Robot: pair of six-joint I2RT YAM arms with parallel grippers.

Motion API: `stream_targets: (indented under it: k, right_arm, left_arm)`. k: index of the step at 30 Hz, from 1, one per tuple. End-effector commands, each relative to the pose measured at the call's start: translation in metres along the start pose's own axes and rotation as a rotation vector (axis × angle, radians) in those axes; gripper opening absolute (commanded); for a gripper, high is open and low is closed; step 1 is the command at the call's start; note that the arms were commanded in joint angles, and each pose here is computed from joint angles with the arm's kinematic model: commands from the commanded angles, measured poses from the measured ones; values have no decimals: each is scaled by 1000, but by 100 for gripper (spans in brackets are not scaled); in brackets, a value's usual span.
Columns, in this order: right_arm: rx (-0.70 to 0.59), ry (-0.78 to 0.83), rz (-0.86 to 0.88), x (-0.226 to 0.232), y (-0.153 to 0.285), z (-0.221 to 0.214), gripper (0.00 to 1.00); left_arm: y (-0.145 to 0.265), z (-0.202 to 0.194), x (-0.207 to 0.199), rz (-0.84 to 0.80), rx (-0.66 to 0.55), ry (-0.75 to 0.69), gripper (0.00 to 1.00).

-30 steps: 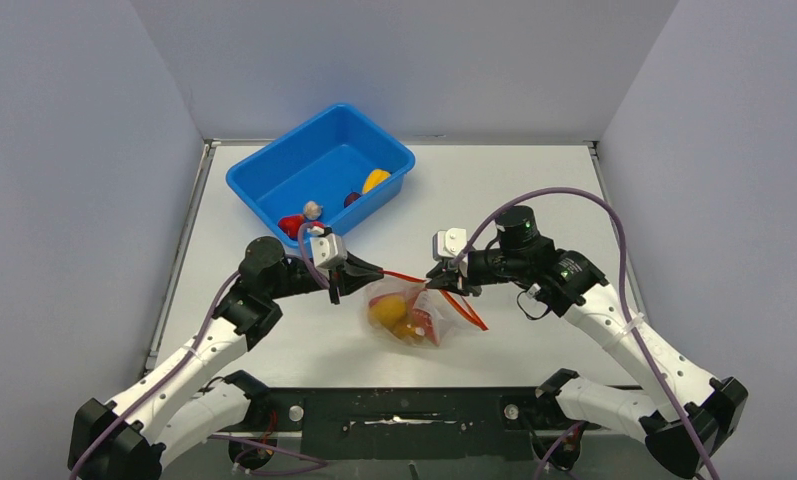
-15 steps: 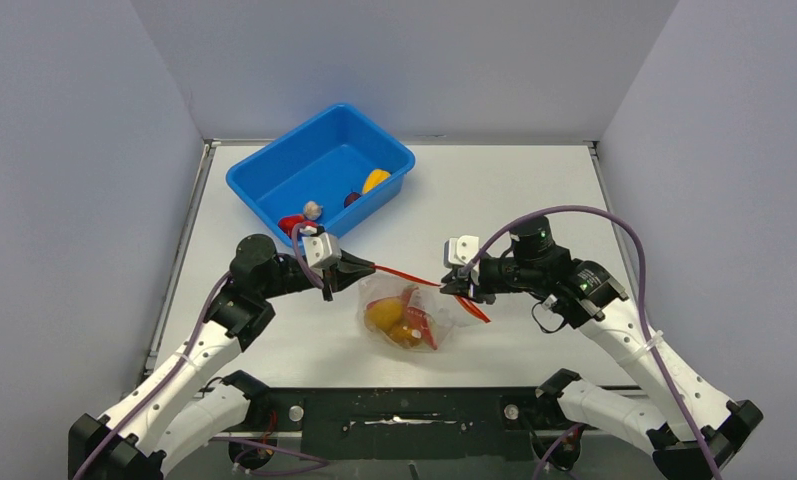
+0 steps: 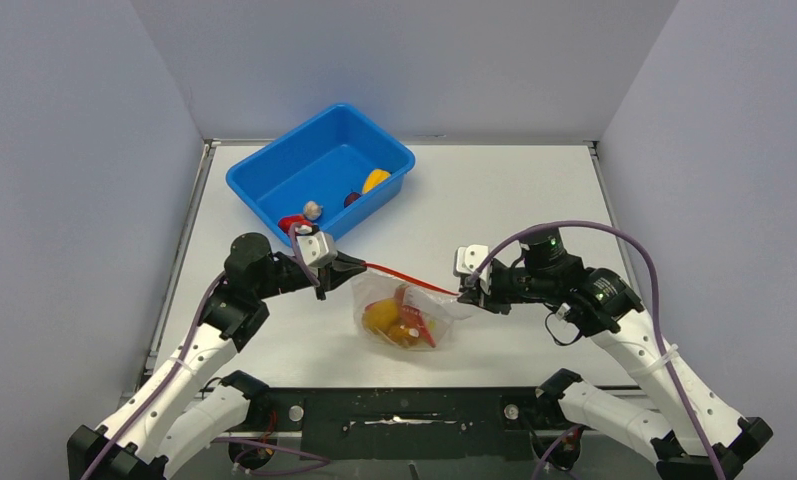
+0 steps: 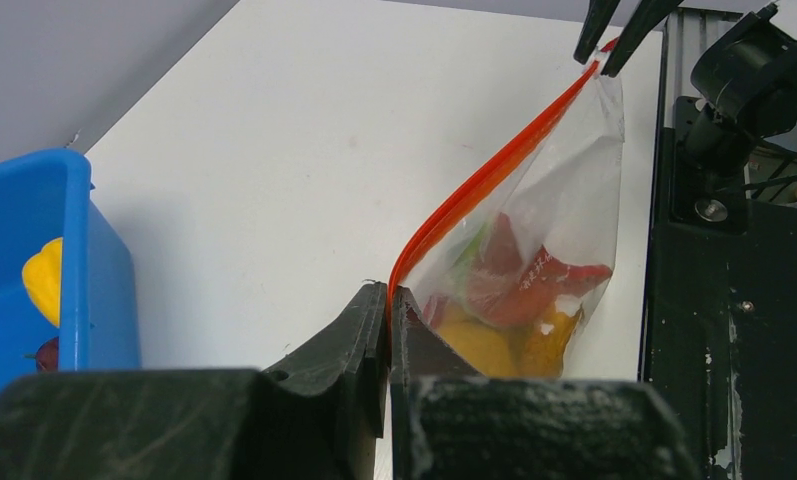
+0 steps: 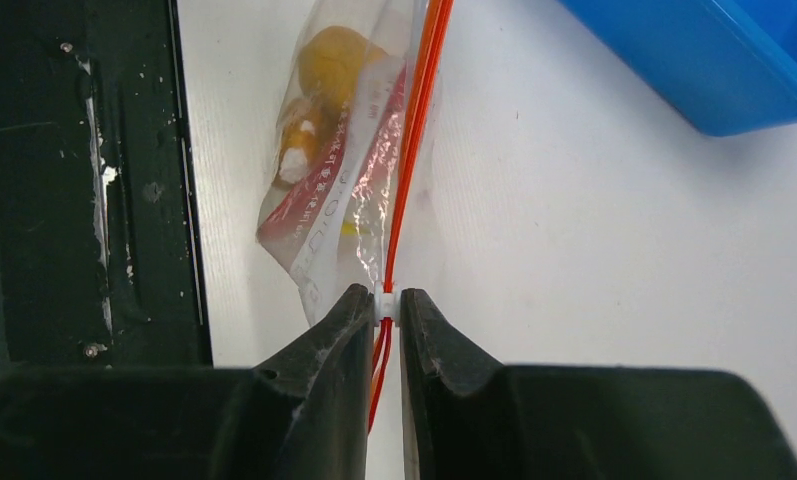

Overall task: Place the food in the zip-top bag and seal the zipper
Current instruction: Zip the zipper food storage bag at the center of the board.

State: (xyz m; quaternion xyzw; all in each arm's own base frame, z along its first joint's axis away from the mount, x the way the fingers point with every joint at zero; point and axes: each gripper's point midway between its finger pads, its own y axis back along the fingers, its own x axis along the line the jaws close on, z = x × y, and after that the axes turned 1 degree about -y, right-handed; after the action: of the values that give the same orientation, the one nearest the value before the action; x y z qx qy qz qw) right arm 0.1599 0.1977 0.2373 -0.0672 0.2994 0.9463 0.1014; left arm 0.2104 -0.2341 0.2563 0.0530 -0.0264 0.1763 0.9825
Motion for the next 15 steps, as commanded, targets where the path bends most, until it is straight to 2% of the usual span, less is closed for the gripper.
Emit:
stream_targets:
  k: [1,7,15]
  right_arm:
    - [39,-9,-61,-1,24,-1,0]
    - [79,-15,-97,0,37,-5,0]
    - [200,-19,-166,-1,65,-20,0]
  left_arm:
    - [9,29,12,49,-45,-83,0]
    - [12,28,13,56,-39,-86,0]
    - [17,26,11,55,-31,-78,0]
